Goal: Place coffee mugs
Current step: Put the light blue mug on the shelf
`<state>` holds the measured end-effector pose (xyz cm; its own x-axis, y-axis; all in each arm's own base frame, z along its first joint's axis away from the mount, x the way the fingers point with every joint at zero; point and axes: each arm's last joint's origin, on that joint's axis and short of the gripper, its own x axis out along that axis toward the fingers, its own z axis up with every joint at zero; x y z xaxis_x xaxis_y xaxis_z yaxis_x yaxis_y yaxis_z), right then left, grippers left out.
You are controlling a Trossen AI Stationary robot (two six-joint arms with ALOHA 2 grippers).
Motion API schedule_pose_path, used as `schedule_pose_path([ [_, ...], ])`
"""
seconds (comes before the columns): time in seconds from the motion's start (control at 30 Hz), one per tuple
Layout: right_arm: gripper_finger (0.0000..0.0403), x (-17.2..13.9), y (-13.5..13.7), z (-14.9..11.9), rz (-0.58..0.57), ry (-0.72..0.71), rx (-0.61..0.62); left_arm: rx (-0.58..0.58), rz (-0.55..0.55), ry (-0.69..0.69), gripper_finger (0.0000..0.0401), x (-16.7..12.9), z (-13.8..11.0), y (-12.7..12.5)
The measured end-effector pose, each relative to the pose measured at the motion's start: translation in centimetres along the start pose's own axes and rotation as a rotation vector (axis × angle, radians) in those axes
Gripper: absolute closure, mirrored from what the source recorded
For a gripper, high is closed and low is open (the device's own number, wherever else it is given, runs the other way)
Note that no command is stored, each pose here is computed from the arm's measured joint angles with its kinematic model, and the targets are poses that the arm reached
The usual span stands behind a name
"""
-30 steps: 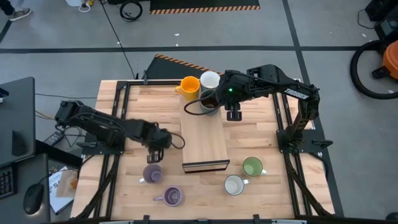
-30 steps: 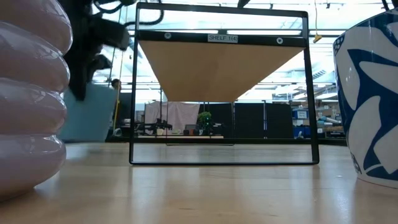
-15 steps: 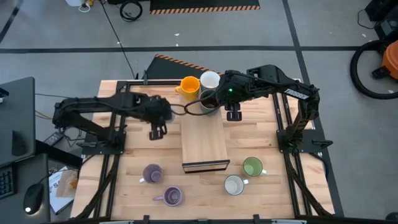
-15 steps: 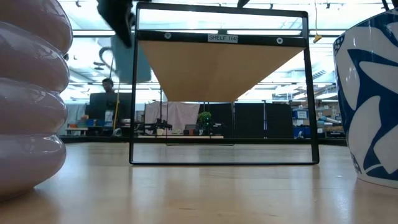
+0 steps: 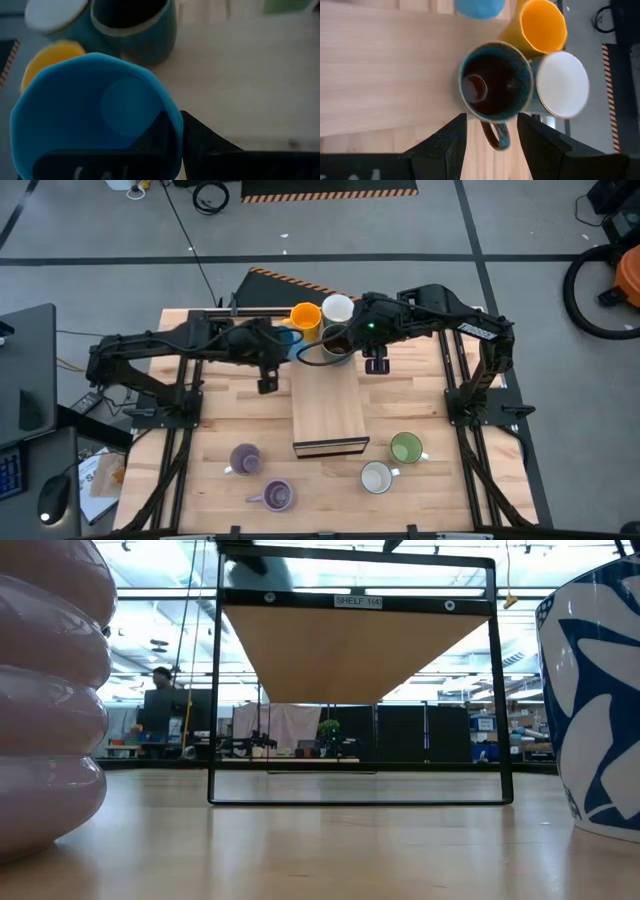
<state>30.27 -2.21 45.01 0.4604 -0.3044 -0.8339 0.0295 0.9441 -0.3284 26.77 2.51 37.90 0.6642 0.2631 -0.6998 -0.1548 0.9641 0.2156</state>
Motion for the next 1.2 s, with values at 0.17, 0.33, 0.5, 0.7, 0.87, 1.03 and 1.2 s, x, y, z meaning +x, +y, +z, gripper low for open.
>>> schedule_pose_path([
  [0.17, 0.0221, -1.5, -0.4, -0.9, -0.049, -0.014, 0.014, 0.005, -0.002, -0.011, 0.0371, 2.0, 0.1, -0.3],
  [0.33, 0.0221, -3.4, -0.9, -1.7, -0.07, -0.069, 0.051, 0.034, -0.011, 0.033, 0.0366, 3.8, 0.1, -0.6],
  [0.5, 0.0222, -4.8, -1.2, -2.5, -0.076, -0.104, 0.104, 0.058, -0.04, 0.082, 0.0364, 5.8, 0.0, -1.0],
  [0.7, 0.0222, -5.4, -1.3, -3.0, -0.074, -0.117, 0.14, 0.085, -0.029, 0.109, 0.0363, 7.0, -0.1, -0.9],
  [0.87, 0.0222, -5.5, -1.1, -3.1, -0.066, -0.113, 0.134, 0.078, -0.023, 0.109, 0.0361, 7.1, -0.1, -0.6],
  [1.03, 0.0222, -5.5, -1.1, -3.1, -0.065, -0.114, 0.121, 0.076, -0.038, 0.103, 0.0359, 7.1, -0.1, -0.6],
  [1.2, 0.0222, -5.5, -1.1, -3.0, -0.065, -0.118, 0.111, 0.073, -0.034, 0.077, 0.0341, 7.1, 0.2, -0.7],
])
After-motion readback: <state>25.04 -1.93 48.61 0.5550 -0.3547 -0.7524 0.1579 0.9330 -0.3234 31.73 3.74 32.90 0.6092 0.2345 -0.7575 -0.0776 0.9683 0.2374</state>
